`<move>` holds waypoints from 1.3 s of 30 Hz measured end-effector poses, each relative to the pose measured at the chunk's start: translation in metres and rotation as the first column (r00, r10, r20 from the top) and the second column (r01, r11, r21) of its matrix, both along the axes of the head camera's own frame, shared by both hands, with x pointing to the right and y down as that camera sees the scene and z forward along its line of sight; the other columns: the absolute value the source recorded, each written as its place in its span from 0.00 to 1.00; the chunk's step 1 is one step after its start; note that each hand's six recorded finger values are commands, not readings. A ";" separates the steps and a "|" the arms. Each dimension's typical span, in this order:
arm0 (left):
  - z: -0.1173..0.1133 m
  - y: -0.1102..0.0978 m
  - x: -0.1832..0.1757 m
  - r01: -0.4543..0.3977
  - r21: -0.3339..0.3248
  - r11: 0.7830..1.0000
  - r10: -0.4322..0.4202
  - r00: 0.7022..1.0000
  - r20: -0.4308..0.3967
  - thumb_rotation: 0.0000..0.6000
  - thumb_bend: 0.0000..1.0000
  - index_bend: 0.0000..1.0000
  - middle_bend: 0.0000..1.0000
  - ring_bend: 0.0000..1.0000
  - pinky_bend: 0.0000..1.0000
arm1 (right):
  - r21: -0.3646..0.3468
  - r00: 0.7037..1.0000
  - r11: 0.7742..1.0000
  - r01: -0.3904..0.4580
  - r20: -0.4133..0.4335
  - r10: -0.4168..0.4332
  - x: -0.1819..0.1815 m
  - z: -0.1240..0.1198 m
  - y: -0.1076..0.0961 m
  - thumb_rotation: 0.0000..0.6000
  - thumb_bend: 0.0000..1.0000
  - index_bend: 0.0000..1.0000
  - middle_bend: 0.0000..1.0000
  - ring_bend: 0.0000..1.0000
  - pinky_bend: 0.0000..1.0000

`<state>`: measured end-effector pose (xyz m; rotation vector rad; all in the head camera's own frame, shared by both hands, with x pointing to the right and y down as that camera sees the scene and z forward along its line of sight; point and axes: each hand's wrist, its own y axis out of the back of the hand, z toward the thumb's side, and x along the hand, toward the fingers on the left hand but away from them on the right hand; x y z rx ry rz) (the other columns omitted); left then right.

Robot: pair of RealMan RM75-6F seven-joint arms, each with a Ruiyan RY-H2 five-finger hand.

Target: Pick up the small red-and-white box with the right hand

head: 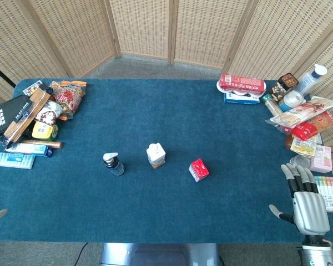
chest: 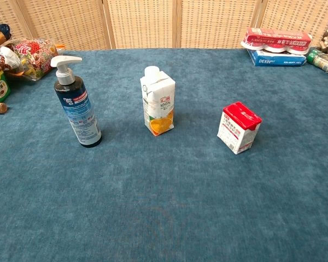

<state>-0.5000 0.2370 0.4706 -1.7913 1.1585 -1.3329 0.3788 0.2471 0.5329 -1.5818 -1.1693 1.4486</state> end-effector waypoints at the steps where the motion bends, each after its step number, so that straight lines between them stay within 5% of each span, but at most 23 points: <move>1: 0.000 0.000 0.000 -0.001 -0.001 1.000 0.001 1.000 0.000 1.00 0.00 0.16 0.00 0.00 0.00 | -0.002 1.000 1.000 0.001 0.000 -0.001 0.000 0.001 0.000 1.00 0.00 0.00 0.00 0.00 0.00; 14: 0.006 -0.002 0.001 0.003 -0.013 1.000 -0.003 1.000 0.019 1.00 0.00 0.16 0.00 0.00 0.00 | -0.065 0.991 0.997 0.048 0.129 -0.040 -0.032 0.022 -0.001 1.00 0.00 0.00 0.00 0.00 0.00; 21: 0.014 -0.004 0.004 -0.001 -0.028 1.000 0.002 0.999 0.045 1.00 0.00 0.16 0.00 0.00 0.00 | -0.136 0.939 0.982 0.130 0.335 -0.078 -0.071 0.053 -0.014 1.00 0.00 0.00 0.00 0.00 0.00; 29: 0.023 -0.008 0.002 0.018 -0.048 0.999 -0.015 0.997 0.073 1.00 0.00 0.16 0.00 0.00 0.00 | -0.170 0.904 0.966 0.194 0.414 -0.109 -0.115 0.088 -0.034 1.00 0.00 0.00 0.00 0.00 0.00; 39: 0.031 -0.012 -0.001 0.037 -0.072 0.997 -0.031 0.996 0.078 1.00 0.00 0.16 0.00 0.00 0.00 | -0.226 0.865 0.964 0.142 0.502 -0.010 -0.156 0.125 -0.055 1.00 0.00 0.00 0.00 0.00 0.00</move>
